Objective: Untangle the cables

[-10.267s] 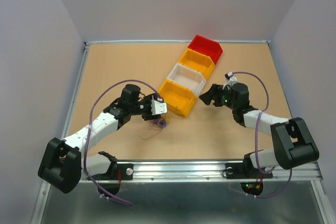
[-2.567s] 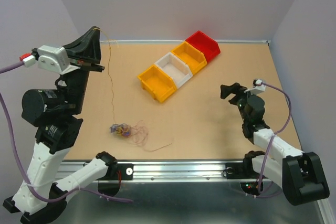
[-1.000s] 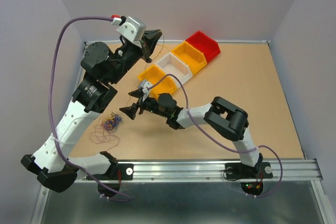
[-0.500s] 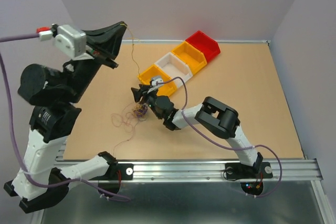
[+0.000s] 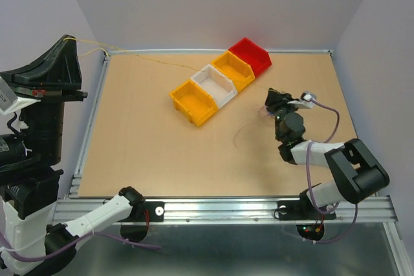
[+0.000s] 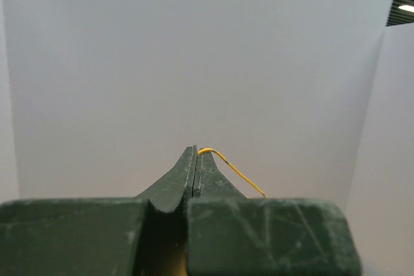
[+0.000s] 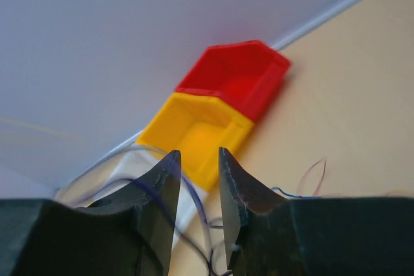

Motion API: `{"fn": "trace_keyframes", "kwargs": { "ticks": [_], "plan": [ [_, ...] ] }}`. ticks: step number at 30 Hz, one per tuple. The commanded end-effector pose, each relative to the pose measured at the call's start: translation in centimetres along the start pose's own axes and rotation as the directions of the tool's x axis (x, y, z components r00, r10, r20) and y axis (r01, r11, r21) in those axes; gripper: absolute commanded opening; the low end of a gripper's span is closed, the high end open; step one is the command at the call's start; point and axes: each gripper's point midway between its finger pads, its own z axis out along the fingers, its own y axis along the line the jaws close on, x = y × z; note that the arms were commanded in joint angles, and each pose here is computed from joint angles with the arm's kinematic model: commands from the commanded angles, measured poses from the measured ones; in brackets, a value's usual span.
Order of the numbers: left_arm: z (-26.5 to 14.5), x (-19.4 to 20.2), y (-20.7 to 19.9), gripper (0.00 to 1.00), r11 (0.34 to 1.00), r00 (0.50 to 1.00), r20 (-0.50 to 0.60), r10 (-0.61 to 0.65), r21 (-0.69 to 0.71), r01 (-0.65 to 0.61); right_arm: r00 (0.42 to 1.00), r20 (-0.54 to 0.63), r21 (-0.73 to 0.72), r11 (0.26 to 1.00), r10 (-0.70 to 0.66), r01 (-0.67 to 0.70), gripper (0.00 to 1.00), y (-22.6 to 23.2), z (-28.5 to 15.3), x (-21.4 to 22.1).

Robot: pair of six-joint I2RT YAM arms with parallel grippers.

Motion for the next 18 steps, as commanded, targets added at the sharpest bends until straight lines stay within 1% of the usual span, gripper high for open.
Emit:
{"fn": "trace_keyframes", "kwargs": {
  "ticks": [1,4,6,8,9,11,12,13,14,15,16,18],
  "plan": [
    [0.1,-2.2,3.0,0.00,0.986,0.997,0.065,0.034,-0.162,-0.023,0.990,-0.035,0.134,0.983,0.134,-0.128,0.35,-6.8,-1.5,-0.2],
    [0.4,-1.0,3.9,0.00,0.974,0.997,0.046,0.060,-0.219,-0.049,0.985,-0.032,0.193,0.968,0.167,-0.158,0.35,-9.9,-2.4,-0.9],
    [0.6,-0.5,4.2,0.00,0.966,0.996,0.036,0.078,-0.248,-0.067,0.984,-0.035,0.230,0.960,0.174,-0.162,0.36,-11.2,-2.7,-1.0],
    [0.9,0.2,4.7,0.00,0.955,0.996,0.027,0.085,-0.288,-0.074,0.982,-0.014,0.264,0.948,0.188,-0.178,0.37,-12.4,-2.6,-1.8],
    [1.1,0.8,4.7,0.00,0.953,0.995,0.018,0.096,-0.290,-0.087,0.982,-0.023,0.273,0.947,0.185,-0.172,0.37,-12.9,-2.9,-1.8],
    [1.8,2.6,3.7,0.00,0.962,0.993,-0.003,0.122,-0.247,-0.119,0.985,-0.028,0.255,0.954,0.171,-0.159,0.39,-12.6,-3.0,-2.1],
    [2.2,3.5,2.9,0.00,0.968,0.990,-0.016,0.137,-0.211,-0.137,0.986,-0.027,0.222,0.963,0.166,-0.156,0.46,-11.8,-3.0,-2.6],
    [2.9,5.2,1.5,0.00,0.976,0.985,-0.046,0.164,-0.138,-0.169,0.989,-0.058,0.181,0.975,0.138,-0.125,0.50,-11.1,-3.1,-2.5],
    [3.4,6.7,0.8,0.00,0.977,0.981,-0.075,0.177,-0.105,-0.184,0.990,-0.069,0.150,0.982,0.126,-0.114,0.55,-10.4,-3.2,-2.7],
    [4.3,9.0,-0.1,0.00,0.977,0.975,-0.120,0.190,-0.072,-0.199,0.990,-0.080,0.126,0.986,0.116,-0.105,0.75,-9.9,-3.3,-2.7],
    [4.7,10.5,-0.9,0.00,0.977,0.968,-0.150,0.201,-0.036,-0.209,0.992,-0.088,0.073,0.994,0.092,-0.085,0.85,-8.8,-3.6,-3.2],
    [5.7,13.3,-1.9,0.00,0.976,0.957,-0.198,0.213,0.003,-0.217,0.992,-0.114,0.053,0.997,0.062,-0.057,1.00,-8.4,-4.0,-3.2]
  ]
}}
